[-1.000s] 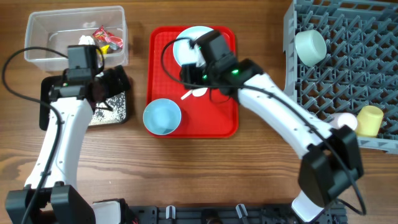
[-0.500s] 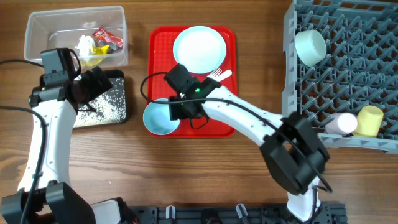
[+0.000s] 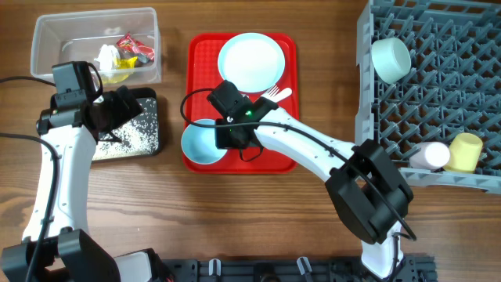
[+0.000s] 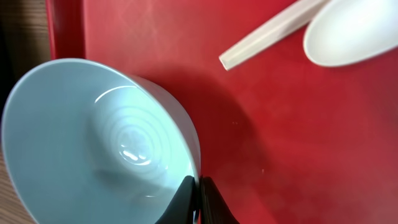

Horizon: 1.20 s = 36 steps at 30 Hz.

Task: Sort waste into correct bins and load items into the dishwasher rack
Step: 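Grasp the light blue bowl rim with the right gripper and lift, then carry the light blue bowl right into the dish rack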

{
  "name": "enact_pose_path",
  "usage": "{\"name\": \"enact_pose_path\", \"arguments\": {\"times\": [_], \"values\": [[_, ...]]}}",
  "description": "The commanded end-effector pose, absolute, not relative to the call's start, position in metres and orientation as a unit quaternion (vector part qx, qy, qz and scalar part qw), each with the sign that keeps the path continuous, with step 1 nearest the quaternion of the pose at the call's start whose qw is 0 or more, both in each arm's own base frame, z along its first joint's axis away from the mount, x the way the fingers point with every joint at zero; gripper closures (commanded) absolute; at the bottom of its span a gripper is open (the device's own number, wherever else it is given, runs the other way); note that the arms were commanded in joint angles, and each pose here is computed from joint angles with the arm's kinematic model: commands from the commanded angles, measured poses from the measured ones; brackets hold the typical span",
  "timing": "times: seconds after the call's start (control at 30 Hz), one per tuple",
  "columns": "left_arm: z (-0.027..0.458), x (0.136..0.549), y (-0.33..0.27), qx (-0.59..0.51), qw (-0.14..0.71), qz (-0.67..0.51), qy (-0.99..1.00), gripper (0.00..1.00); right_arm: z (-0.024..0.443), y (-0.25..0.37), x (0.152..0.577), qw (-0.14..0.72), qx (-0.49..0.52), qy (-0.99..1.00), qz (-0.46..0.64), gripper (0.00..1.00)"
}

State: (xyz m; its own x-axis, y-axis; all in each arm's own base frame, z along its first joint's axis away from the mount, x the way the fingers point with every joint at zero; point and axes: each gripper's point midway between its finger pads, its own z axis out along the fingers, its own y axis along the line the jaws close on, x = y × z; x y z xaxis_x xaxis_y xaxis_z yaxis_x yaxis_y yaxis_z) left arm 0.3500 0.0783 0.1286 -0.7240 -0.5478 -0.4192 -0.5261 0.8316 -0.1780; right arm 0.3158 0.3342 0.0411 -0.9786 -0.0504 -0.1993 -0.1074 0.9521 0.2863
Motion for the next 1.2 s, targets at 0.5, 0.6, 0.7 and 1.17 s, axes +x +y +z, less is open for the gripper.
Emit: {"name": "enact_pose_path", "arguments": {"times": [0.5,0.6,0.7,1.17], "values": [[0.125,0.348,0.076,-0.295,0.223,-0.029,0.929,0.00,0.284,0.060,0.390,0.417,0.072,0.871,-0.247,0.96],[0.125,0.348,0.076,-0.295,0.223,-0.029,0.929,0.00,0.309,0.002,0.378,0.396,0.074,0.839,-0.367,0.96],[0.125,0.348,0.077,-0.295,0.224,-0.030,0.928,0.00,0.325,-0.041,0.368,0.374,0.107,0.802,-0.454,0.96],[0.127,0.352,0.077,-0.295,0.232,-0.030,0.926,0.00,0.268,-0.100,0.349,0.214,0.061,0.834,-0.506,0.96]]}}
